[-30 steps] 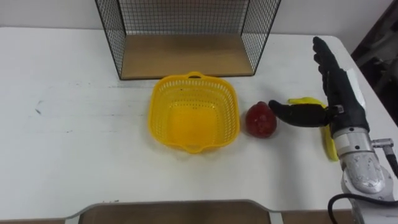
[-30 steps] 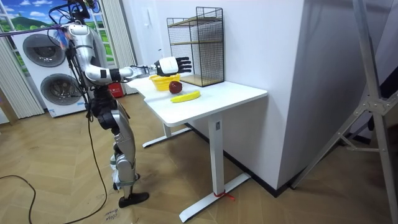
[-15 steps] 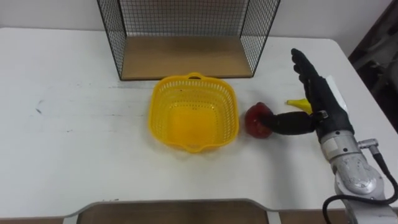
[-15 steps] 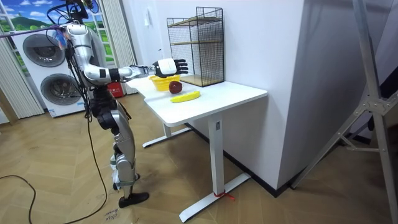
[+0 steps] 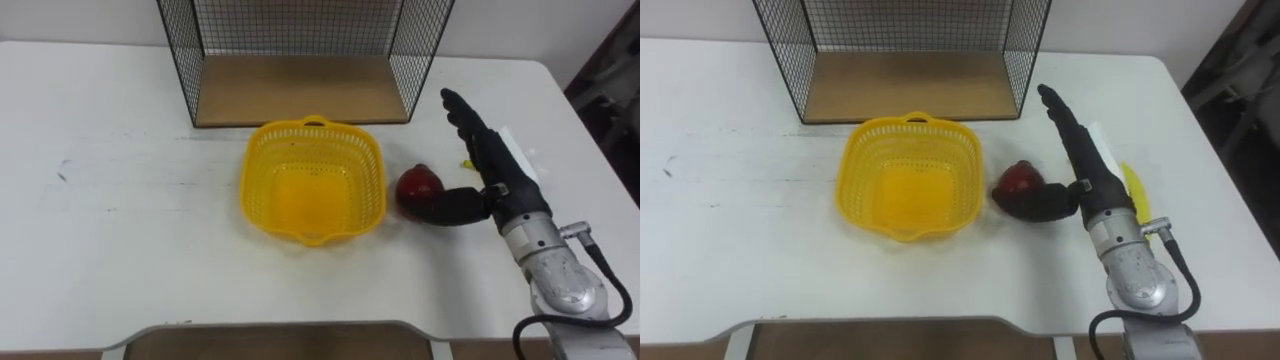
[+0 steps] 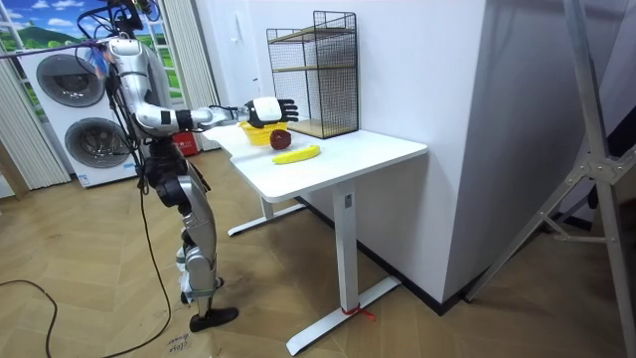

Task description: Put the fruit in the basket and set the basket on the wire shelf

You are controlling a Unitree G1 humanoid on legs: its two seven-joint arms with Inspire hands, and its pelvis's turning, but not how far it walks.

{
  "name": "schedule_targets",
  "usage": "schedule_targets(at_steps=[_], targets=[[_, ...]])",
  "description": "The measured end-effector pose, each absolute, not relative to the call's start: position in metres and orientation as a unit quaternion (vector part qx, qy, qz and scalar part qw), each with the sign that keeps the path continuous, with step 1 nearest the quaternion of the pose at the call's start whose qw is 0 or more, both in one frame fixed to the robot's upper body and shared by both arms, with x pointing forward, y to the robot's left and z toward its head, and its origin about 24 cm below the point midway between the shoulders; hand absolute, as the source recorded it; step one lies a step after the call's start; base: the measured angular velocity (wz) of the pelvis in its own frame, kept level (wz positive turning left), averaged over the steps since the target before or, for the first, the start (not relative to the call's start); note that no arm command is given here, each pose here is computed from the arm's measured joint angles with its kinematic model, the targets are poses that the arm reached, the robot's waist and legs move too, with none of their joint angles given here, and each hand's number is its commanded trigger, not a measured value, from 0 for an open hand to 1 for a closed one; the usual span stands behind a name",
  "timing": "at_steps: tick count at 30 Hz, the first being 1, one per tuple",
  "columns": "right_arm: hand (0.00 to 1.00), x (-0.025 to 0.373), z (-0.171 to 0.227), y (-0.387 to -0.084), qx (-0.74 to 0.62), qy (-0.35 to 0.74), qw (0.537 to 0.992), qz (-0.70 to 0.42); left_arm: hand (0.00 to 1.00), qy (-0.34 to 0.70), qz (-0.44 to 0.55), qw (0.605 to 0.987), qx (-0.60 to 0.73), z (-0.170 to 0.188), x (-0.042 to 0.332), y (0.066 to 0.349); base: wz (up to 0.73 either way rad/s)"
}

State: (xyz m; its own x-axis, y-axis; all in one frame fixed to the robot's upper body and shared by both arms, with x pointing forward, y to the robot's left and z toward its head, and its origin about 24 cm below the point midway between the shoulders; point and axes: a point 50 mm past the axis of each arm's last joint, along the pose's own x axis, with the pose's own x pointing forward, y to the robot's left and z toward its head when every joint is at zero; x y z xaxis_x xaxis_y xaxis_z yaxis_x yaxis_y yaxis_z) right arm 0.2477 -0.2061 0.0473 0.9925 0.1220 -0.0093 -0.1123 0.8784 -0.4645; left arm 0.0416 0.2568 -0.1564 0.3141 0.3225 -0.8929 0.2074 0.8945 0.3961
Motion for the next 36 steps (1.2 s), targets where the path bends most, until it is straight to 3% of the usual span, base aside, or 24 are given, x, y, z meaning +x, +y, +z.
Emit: schedule_targets(at_steps=[9, 36], targets=[[0.0, 0.244, 0.017, -0.21, -0.254, 0.071, 0.961, 0.085, 0.0, 0.582, 0.036, 0.78, 0.226, -0.156, 0.045, 0.257, 0.03], [0.0, 0.24, 0.001, -0.224, -0.241, 0.116, 0.961, 0.064, 0.0, 0.616, 0.012, 0.76, 0.208, -0.159, 0.026, 0.256, 0.0]])
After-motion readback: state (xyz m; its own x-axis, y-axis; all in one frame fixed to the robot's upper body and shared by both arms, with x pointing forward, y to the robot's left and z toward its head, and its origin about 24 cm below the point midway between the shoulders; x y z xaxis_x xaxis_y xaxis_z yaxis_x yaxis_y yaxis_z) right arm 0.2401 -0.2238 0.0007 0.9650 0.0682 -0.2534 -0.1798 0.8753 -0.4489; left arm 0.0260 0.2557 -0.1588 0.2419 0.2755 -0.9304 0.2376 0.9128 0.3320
